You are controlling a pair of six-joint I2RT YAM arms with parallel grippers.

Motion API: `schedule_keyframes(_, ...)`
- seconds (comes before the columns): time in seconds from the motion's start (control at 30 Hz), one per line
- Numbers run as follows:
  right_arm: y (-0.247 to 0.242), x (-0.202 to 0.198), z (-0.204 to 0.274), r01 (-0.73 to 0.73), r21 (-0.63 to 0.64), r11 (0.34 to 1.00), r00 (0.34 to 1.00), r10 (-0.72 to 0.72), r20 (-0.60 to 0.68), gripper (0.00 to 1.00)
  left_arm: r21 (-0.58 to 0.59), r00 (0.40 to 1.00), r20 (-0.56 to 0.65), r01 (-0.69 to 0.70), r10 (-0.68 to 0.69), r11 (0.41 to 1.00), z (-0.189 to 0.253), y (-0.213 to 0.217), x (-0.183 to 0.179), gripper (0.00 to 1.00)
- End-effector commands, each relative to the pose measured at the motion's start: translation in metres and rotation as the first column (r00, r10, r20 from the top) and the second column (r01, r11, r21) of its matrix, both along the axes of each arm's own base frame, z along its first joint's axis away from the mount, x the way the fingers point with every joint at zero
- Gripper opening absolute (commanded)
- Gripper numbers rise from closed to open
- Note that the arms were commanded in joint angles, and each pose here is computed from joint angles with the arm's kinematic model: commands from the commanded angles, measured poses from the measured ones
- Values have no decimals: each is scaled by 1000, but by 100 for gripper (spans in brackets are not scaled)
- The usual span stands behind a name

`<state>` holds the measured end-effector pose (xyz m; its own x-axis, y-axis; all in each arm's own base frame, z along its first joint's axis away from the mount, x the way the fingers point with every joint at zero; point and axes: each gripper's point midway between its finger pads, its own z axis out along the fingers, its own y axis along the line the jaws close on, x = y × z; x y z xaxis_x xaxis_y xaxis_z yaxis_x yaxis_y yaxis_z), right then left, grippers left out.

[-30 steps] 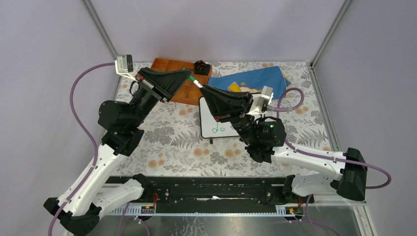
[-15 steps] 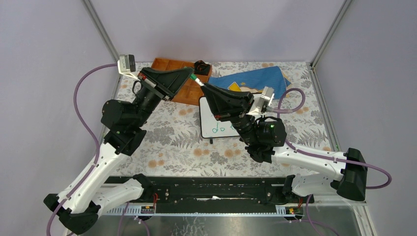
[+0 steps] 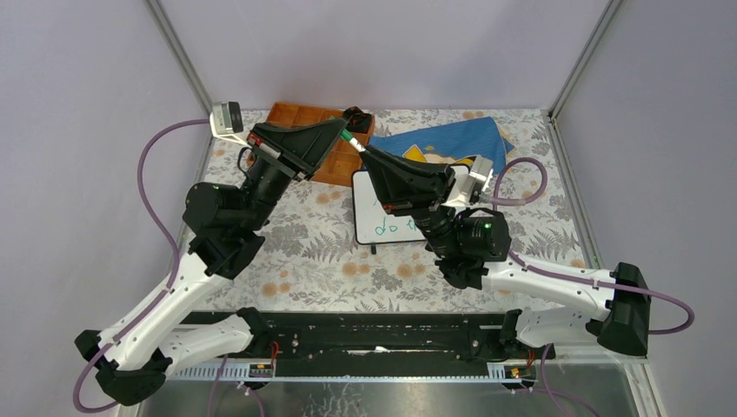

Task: Write a sentence on the whiteboard
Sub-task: Close the whiteboard marker at the center of the board.

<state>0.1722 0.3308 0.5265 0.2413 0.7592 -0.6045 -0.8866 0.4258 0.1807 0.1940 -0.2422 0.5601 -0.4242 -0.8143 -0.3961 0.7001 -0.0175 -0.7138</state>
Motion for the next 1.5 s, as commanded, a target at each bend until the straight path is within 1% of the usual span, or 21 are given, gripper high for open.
schedule_keyframes(0.0,17,20,-14,72,-91,993,997,-76,-31,0,198,949,-67,314,-307,928,-54,-63,-45,0)
schedule_keyframes(0.27,24,20,-10,67,-107,992,997,-69,-20,0,213,936,-84,352,-342,911,-63,-80,-54,0)
schedule_keyframes(0.43,27,21,-13,64,-120,991,998,-67,-21,0,217,939,-76,343,-335,914,-63,-80,-55,0)
schedule_keyframes(0.53,23,20,-13,66,-122,990,997,-70,-21,0,215,949,-49,315,-311,925,-57,-73,-56,0)
schedule_keyframes(0.67,22,15,-14,46,-133,990,999,-49,-19,0,192,979,-28,205,-204,960,-48,-53,-47,0)
schedule_keyframes(0.7,22,14,-14,42,-138,990,999,-45,-20,0,183,981,-22,196,-195,963,-46,-50,-47,0)
schedule_keyframes(0.8,23,17,-14,48,-135,990,998,-52,-25,0,197,969,-8,245,-249,949,-41,-60,-53,0)
schedule_keyframes(0.9,24,16,-10,44,-130,991,999,-47,-19,0,212,936,-37,350,-351,912,-51,-79,-60,0)
schedule_keyframes(0.97,24,15,-9,40,-132,990,999,-42,-17,0,199,933,-45,360,-358,911,-56,-80,-60,0)
schedule_keyframes(1.03,23,14,-10,36,-134,990,999,-39,-20,0,194,942,-43,334,-332,922,-55,-73,-59,0)
schedule_keyframes(1.27,14,0,-17,-4,-181,983,1000,3,-9,0,206,990,-2,135,-138,969,-40,-37,-47,0)
schedule_keyframes(1.33,13,-6,-21,-23,-202,979,1000,25,3,0,174,998,-29,64,-59,983,-40,-22,-39,0)
schedule_keyframes(1.47,14,-17,-29,-93,-239,967,996,90,-22,0,85,997,-55,-50,55,995,-37,8,-30,0)
